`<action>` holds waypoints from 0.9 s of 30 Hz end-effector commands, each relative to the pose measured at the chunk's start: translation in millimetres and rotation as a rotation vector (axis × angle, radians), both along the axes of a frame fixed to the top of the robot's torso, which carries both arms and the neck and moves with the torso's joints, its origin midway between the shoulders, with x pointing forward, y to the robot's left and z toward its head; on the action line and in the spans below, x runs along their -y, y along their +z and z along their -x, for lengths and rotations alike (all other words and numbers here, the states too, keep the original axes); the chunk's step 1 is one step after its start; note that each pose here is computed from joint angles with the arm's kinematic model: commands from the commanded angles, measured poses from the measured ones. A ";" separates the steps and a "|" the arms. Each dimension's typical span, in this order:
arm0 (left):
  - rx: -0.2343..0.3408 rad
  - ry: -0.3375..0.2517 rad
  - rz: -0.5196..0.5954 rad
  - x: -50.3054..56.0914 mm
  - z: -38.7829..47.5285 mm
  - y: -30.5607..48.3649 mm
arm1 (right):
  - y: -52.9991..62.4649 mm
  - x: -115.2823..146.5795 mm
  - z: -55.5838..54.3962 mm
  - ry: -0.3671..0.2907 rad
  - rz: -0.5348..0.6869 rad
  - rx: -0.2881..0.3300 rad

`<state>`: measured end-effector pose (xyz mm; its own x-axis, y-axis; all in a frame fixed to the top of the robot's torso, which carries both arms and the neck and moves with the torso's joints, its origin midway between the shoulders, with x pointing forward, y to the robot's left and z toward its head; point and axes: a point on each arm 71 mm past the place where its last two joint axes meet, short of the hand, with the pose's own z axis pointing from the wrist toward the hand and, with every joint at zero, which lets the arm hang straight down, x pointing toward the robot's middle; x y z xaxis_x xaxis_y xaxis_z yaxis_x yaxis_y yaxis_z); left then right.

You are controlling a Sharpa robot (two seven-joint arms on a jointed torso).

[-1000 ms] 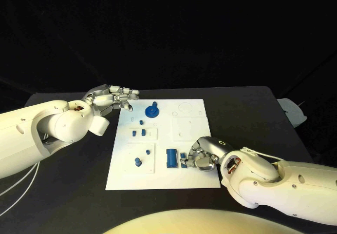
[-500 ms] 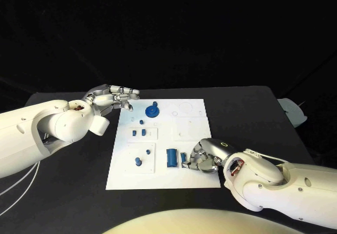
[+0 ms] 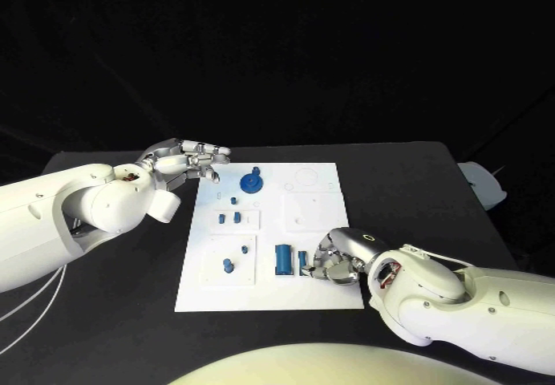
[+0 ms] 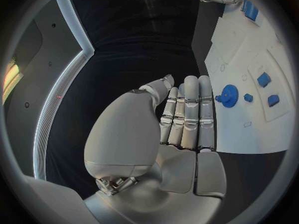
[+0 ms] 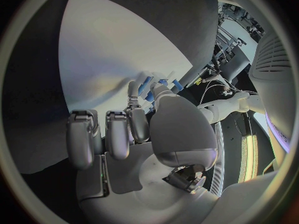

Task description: Assemble the parts on the task board

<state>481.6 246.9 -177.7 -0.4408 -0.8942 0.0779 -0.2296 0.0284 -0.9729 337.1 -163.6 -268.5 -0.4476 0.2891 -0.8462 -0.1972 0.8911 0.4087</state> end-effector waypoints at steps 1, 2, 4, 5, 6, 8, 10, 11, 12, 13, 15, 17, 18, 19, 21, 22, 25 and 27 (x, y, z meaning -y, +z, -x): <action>0.002 -0.019 0.011 2.4 1.0 0.8 | -2.5 -1.5 -1.7 0.016 0.017 0.001; 0.002 -0.019 0.011 2.4 1.0 0.8 | -3.0 -1.7 -2.2 0.016 0.018 0.000; 0.002 -0.019 0.011 2.3 1.0 0.8 | -4.0 -2.3 -3.3 0.016 0.020 -0.001; 0.002 -0.019 0.011 2.2 1.0 0.9 | -4.2 -2.7 -3.4 0.016 0.019 -0.001; 0.002 -0.019 0.011 2.1 1.0 0.9 | -4.2 -3.1 -3.4 0.017 0.019 -0.002; 0.002 -0.018 0.010 1.9 1.1 0.9 | -3.8 -4.1 -2.9 0.018 0.015 -0.001; 0.002 -0.018 0.010 1.7 1.0 0.9 | -2.9 -4.8 -2.0 0.019 0.010 0.001; 0.002 -0.018 0.010 1.6 1.0 0.9 | -2.3 -5.0 -1.6 0.019 0.007 0.003; 0.002 -0.018 0.010 1.6 1.0 0.9 | -1.5 -5.1 -1.0 0.019 0.002 0.005; 0.002 -0.018 0.011 1.5 1.1 0.9 | -0.6 -4.8 -0.3 0.017 -0.003 0.008; 0.003 -0.017 0.011 1.1 1.2 0.9 | 2.2 -2.0 0.2 0.009 -0.023 0.022; 0.004 -0.016 0.011 0.3 1.5 0.9 | 6.4 2.9 -1.6 -0.004 -0.055 0.039; 0.005 -0.014 0.011 -0.3 1.6 0.9 | 9.2 5.5 -3.5 -0.008 -0.079 0.048; 0.007 -0.010 0.012 -1.0 1.7 0.8 | 13.0 8.4 -6.4 -0.012 -0.112 0.060; 0.010 -0.004 0.015 -1.7 1.6 0.8 | 18.3 11.6 -11.3 -0.005 -0.166 0.076; 0.012 0.000 0.018 -2.0 1.4 0.8 | 21.8 13.3 -15.3 0.007 -0.208 0.090; 0.022 0.013 0.030 -1.8 0.7 0.9 | 31.7 19.5 -32.3 0.023 -0.337 0.137; 0.029 0.021 0.040 -0.6 -0.4 0.0 | 36.6 25.0 -45.2 0.010 -0.413 0.143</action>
<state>481.0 249.3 -180.1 -0.4320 -0.8982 0.0813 -0.2277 0.0213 -0.9735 379.3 -191.2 -240.8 -0.3427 0.4585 -0.8199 -0.2379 0.8020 0.5479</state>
